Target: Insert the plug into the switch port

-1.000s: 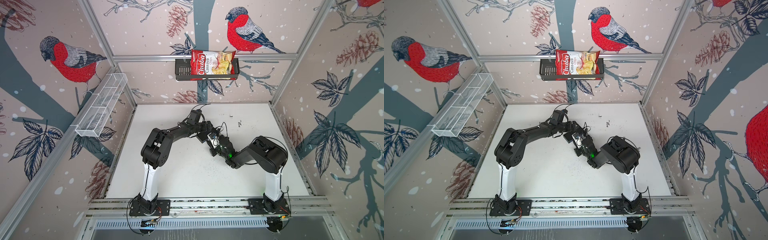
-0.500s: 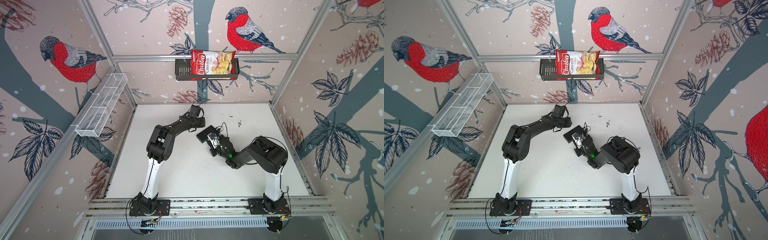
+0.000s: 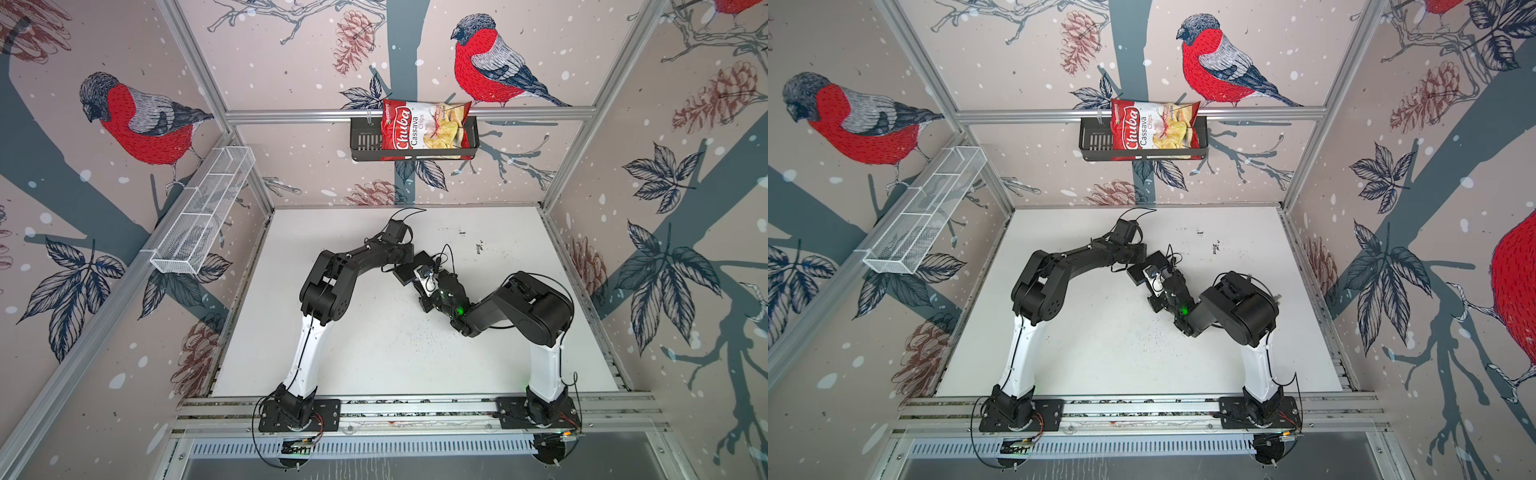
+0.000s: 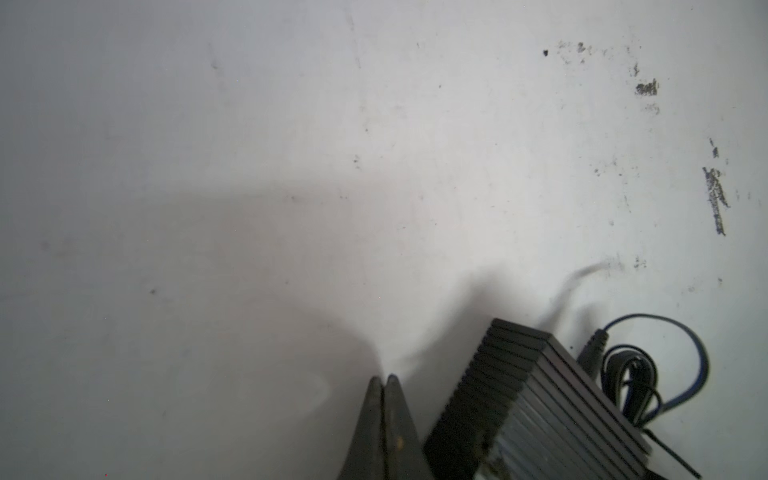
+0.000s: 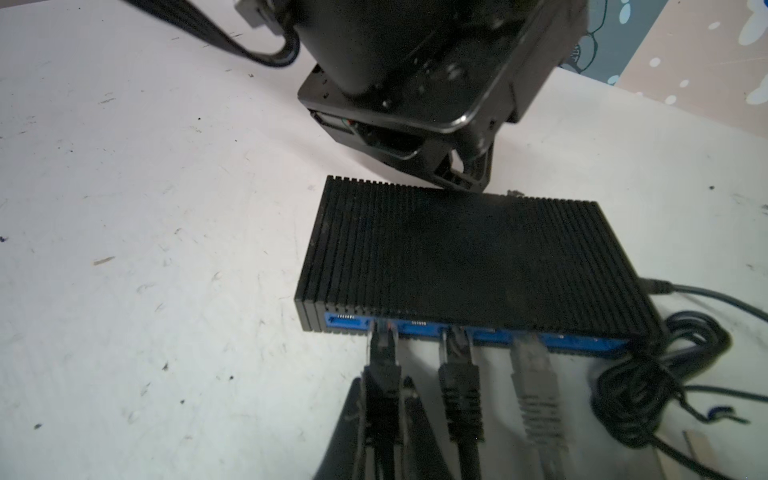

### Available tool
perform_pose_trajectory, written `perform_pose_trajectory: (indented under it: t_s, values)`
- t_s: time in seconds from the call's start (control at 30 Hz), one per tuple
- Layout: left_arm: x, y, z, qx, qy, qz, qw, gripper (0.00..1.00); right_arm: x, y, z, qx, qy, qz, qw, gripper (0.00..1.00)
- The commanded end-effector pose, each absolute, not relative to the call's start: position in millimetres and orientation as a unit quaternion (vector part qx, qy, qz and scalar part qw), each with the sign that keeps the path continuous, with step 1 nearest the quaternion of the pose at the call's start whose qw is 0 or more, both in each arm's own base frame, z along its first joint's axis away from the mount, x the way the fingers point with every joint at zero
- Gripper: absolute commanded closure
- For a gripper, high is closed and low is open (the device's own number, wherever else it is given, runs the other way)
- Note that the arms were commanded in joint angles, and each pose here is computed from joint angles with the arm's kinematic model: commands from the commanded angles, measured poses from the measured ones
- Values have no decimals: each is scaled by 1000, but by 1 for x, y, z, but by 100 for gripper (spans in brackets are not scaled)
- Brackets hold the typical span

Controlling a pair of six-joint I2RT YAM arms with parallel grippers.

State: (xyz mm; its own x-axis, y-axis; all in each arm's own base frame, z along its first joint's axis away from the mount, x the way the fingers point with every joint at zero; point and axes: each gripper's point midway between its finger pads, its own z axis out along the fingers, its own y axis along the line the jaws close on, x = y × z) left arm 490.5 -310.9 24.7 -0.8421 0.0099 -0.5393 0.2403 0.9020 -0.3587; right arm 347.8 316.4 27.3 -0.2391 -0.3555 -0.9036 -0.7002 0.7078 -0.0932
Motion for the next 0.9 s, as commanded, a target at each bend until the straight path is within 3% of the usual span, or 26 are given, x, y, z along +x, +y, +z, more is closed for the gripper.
perform_pose_trajectory:
  t_s: [0.0,0.5,0.87]
  values:
    - [457,-322,7,86,947,-219,217,100,357,320,41,-327,760,171,535,99]
    - [417,-322,-11,66,956,-221,183,100,364,307,41,-286,779,150,537,99]
    - [399,-318,-16,70,963,-216,145,100,353,298,40,-313,773,149,531,99]
